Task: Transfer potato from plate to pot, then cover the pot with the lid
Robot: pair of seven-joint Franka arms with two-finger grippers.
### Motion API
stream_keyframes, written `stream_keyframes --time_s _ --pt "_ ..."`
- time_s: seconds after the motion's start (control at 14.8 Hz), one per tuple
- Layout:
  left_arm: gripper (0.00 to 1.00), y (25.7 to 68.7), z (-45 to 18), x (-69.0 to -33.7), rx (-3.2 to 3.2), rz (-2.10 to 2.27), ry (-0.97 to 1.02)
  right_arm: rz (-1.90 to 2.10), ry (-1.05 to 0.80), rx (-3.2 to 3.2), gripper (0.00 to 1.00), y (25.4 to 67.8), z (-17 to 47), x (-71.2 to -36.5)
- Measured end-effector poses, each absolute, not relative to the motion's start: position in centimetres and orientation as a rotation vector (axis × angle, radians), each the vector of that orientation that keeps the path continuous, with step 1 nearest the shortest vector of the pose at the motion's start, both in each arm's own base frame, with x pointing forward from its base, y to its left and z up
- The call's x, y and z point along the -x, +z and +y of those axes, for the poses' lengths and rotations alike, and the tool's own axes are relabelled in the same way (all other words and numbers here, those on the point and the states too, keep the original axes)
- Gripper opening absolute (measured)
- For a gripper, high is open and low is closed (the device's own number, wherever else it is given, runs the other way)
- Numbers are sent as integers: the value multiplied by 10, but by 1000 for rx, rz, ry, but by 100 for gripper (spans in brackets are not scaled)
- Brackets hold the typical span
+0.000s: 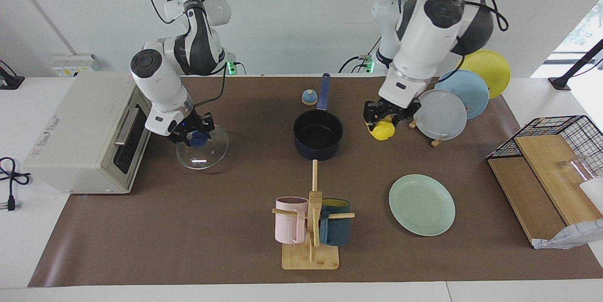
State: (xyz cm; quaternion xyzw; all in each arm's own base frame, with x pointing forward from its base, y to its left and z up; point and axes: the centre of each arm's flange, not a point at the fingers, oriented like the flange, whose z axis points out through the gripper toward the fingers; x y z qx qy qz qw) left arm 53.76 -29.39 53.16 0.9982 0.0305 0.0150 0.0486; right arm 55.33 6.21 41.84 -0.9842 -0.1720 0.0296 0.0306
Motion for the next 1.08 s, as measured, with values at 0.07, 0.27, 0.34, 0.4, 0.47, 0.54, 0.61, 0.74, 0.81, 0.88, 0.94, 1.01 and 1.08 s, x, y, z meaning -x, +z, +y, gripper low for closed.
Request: stream_keyframes --time_s 0.07,0.27,0.34,0.4,0.47,0.54,0.61,0.74,0.81,0.88,0.94,1.01,1.08 --pt "64 514 -319 -516 -3025 81 83 -530 92 3033 66 435 67 -556" --pt "64 449 -368 -460 -3020 17 83 -533 99 3030 66 480 70 -563" --pt "64 432 -374 -451 -3025 -4 74 -533 111 3029 66 494 72 -563" --pt "64 418 -378 -447 -3024 -18 80 -526 117 3030 66 505 76 -563" --pt "64 408 -379 -445 -3024 -27 95 -519 124 3033 66 512 82 -562" --pt "64 398 -379 -446 -3029 -35 108 -516 133 3035 66 518 88 -561" --pt "64 390 -377 -446 -3034 -39 116 -508 140 3038 66 521 95 -560" --pt "64 374 -377 -447 -3040 -48 128 -482 149 3045 66 523 104 -558" --pt "64 367 -379 -447 -3045 -56 132 -479 151 3046 66 522 106 -557" --pt "64 360 -382 -445 -3051 -59 135 -478 153 3046 66 522 106 -558" --pt "64 353 -385 -443 -3057 -62 142 -477 153 3046 66 521 106 -558" --pt "64 346 -389 -441 -3064 -67 151 -476 153 3046 66 521 106 -558" --pt "64 338 -393 -437 -3071 -72 152 -476 153 3046 66 521 106 -558"
